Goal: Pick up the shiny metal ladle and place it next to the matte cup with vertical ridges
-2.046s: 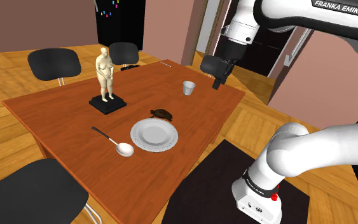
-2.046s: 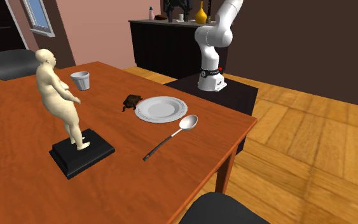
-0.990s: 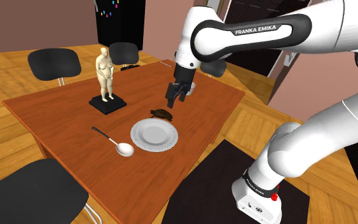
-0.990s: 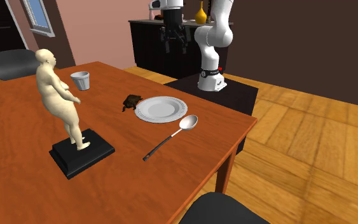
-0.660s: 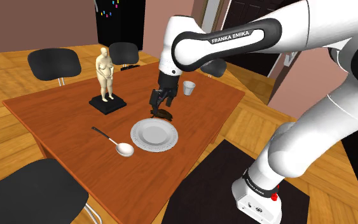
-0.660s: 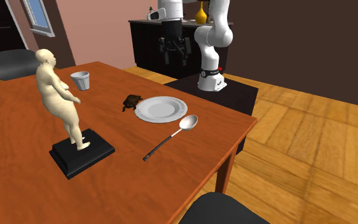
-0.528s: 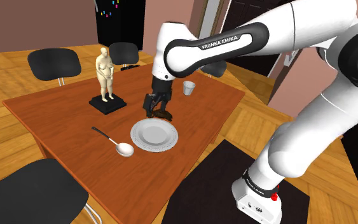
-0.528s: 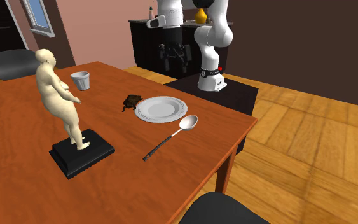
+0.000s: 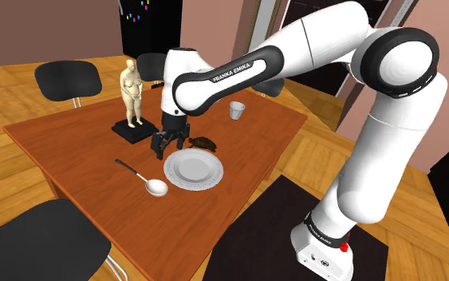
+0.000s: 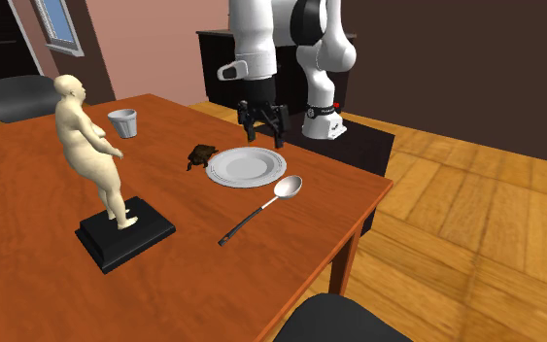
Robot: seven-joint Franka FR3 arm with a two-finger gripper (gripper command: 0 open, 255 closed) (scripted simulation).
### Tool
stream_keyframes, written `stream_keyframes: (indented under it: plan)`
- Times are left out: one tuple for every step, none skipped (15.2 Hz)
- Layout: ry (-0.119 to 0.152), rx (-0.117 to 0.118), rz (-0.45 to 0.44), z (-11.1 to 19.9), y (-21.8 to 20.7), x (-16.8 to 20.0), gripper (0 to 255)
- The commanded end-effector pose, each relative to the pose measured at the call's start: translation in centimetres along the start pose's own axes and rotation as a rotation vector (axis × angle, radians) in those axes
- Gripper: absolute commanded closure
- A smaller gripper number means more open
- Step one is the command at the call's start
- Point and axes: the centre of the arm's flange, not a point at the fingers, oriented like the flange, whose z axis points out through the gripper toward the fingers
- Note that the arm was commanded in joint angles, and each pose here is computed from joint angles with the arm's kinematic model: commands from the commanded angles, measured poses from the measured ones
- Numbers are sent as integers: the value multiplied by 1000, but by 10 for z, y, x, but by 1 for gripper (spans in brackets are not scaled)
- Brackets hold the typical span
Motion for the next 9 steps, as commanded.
stream_keyframes:
  plan:
    - [-2, 1, 3, 18, -13, 17, 0]
    - [-4, 2, 4, 26, -18, 26, 0]
    - [-5, 2, 5, 35, -24, 34, 0]
    - [-6, 3, 6, 43, -29, 43, 0]
    - [-7, 4, 7, 52, -35, 51, 0]
    - [-8, 4, 8, 60, -40, 60, 0]
    - [-9, 5, 9, 69, -45, 69, 0]
    - [-11, 5, 10, 78, -51, 77, 0]
    - [-11, 6, 11, 84, -55, 83, 0]
